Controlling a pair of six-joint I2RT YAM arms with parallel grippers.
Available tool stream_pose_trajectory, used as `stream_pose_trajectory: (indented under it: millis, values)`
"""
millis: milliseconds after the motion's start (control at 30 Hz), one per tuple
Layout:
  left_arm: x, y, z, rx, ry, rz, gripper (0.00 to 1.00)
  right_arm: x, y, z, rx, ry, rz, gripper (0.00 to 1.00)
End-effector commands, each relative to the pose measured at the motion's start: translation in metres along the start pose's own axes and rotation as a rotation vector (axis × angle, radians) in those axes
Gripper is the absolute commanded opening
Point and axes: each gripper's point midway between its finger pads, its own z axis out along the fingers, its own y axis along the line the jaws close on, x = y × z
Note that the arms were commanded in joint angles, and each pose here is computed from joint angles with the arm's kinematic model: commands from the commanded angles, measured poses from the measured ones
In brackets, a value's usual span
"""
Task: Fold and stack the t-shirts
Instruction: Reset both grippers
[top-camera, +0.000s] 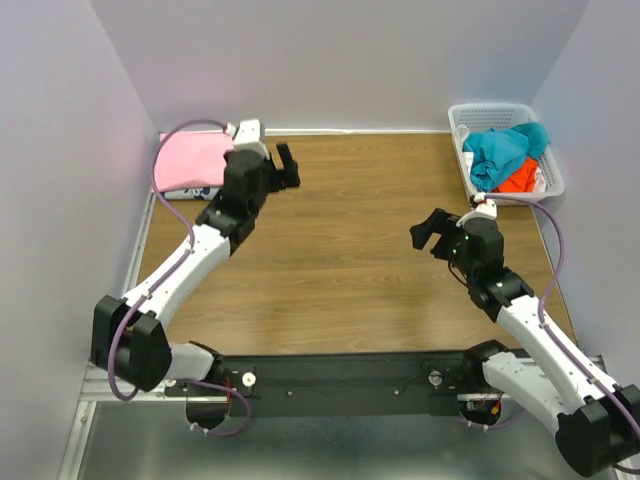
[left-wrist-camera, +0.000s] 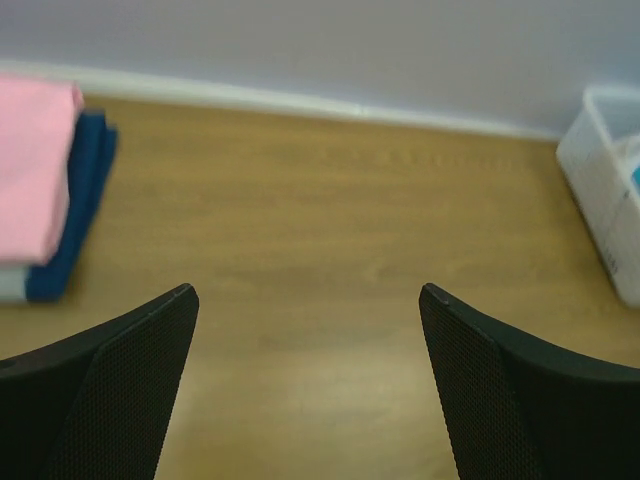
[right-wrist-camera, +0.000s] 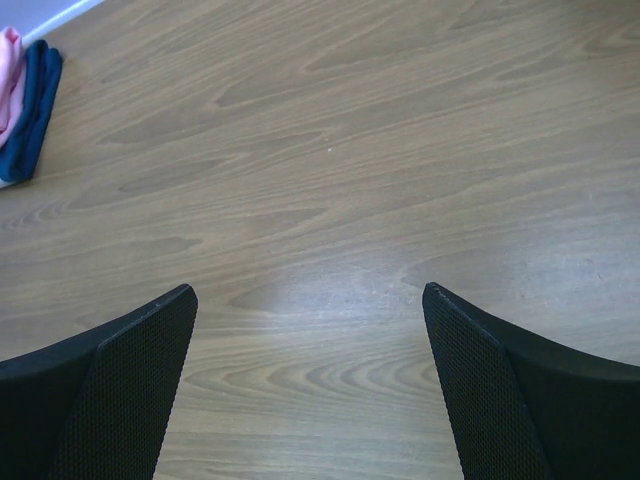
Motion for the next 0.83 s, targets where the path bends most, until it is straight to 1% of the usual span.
stream_pose_trajectory:
  millis: [0, 67, 100, 133, 167, 200, 300, 400, 533, 667, 800]
  values:
    - [0.054, 0.021, -0.035, -0.087, -0.006, -0.183, 0.98, 0.004, -0.015, -0.010, 0.049, -0.045, 0.052, 1.00]
    - [0.075, 0.027, -0.050, -0.079, 0.010, -0.212, 0.98, 0.003, -0.017, -0.014, 0.046, -0.061, 0.068, 1.00]
    - [0.087, 0.037, -0.064, -0.087, 0.011, -0.240, 0.98, 0.004, -0.017, -0.016, 0.041, -0.066, 0.074, 1.00]
    - [0.092, 0.041, -0.071, -0.095, 0.005, -0.272, 0.98, 0.001, -0.018, -0.019, 0.043, -0.087, 0.080, 1.00]
    - [0.083, 0.041, -0.083, -0.077, -0.034, -0.311, 0.98, 0.006, -0.022, -0.019, 0.053, -0.084, 0.091, 1.00]
    - [0.098, 0.047, -0.090, -0.075, -0.021, -0.322, 0.98, 0.008, -0.024, -0.020, 0.058, -0.088, 0.099, 1.00]
    - [0.084, 0.047, -0.105, -0.030, -0.103, -0.354, 0.98, 0.013, -0.025, -0.023, 0.044, -0.087, 0.100, 1.00]
    - [0.081, 0.057, -0.111, -0.062, -0.137, -0.343, 0.98, 0.015, -0.025, -0.025, 0.036, -0.093, 0.110, 1.00]
    - [0.084, 0.057, -0.111, -0.059, -0.125, -0.339, 0.98, 0.010, -0.031, -0.027, 0.066, -0.128, 0.140, 1.00]
    - [0.084, 0.058, -0.108, -0.076, -0.119, -0.315, 0.98, 0.008, -0.029, -0.030, 0.051, -0.137, 0.134, 1.00]
    - [0.085, 0.057, -0.106, -0.075, -0.111, -0.309, 0.98, 0.004, -0.040, -0.032, 0.100, -0.182, 0.153, 1.00]
